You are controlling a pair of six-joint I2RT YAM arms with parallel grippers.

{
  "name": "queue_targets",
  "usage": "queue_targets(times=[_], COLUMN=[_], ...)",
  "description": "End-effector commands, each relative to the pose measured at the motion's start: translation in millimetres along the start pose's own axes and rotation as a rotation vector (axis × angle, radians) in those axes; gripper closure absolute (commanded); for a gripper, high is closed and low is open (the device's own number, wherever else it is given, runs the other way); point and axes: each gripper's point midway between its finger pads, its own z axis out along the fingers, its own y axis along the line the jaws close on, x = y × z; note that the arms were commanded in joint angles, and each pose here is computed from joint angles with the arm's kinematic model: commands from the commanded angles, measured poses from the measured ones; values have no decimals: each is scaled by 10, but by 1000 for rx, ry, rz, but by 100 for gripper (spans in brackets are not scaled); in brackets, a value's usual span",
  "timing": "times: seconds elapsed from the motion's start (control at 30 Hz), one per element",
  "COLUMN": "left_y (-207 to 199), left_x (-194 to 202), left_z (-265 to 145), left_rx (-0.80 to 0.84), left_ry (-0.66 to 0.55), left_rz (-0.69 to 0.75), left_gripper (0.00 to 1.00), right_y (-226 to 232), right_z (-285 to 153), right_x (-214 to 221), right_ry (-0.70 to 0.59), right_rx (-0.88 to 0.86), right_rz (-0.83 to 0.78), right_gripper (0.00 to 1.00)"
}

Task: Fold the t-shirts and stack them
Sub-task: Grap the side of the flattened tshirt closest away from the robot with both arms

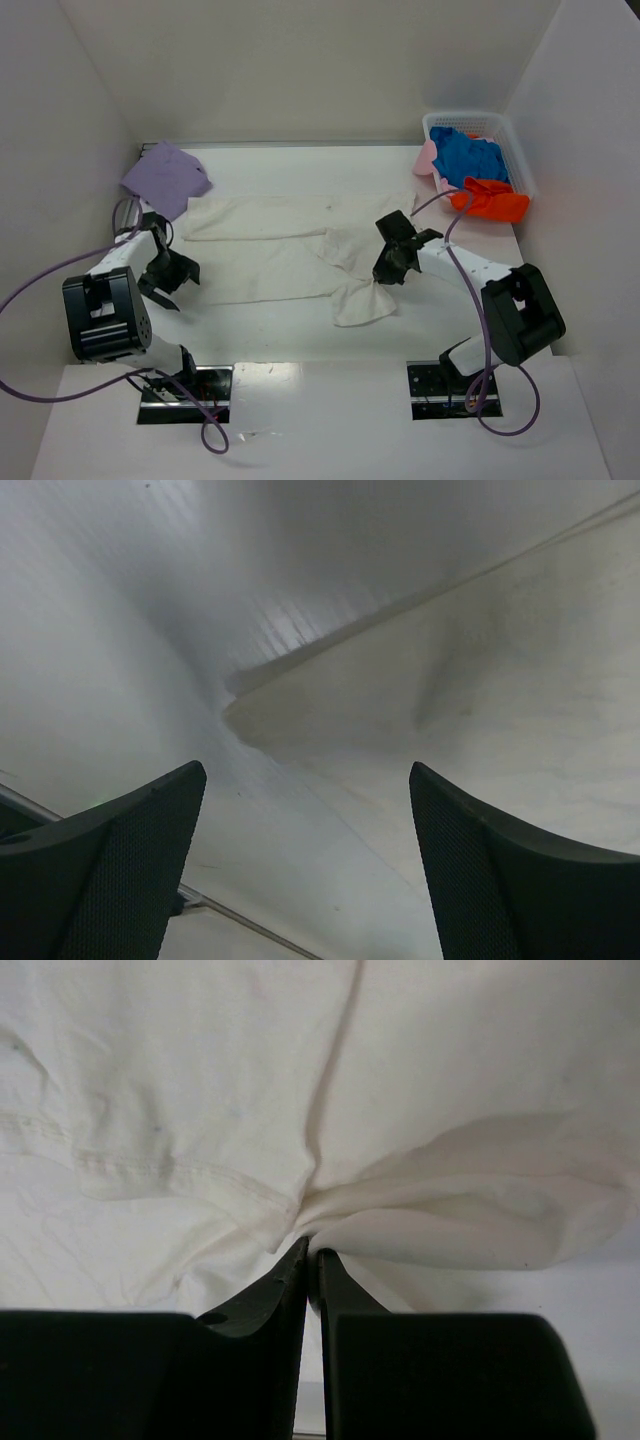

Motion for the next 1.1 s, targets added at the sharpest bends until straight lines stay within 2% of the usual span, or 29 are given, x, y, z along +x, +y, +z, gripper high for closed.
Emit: queue_targets(times=[0.0,0.13,0.4,0.57,0.87,0.9,1.07], left_y=[-49,-3,159,120,151,131,137], left_x=[-112,-207,-144,-146,-129,-147,-139], left_z=[-73,-120,14,53,119,118,139], left_rx=[47,42,-6,21,29,37,37], left_ry=[-91,-159,-177,-184,-199,-205,-205], left_rz=[-95,-128,-180,-206,-227,-229,-229], left_gripper=[10,10,11,11,30,37,55], right_y=[178,187,197,197,188,188,188], right_z=[-40,-28,-27,-27,-27,-27,-27], right_x=[-165,-176,-190,-190,-191,-191,-191], right_ry=[-44,-43,-49,-49,-50,-50,-50], right_rx=[-49,-47,-54,-54,-53,-53,-53], right_rz=[-14,-34,-55,-55,-75,-75,-75], right_gripper=[87,87,87,87,86,86,86])
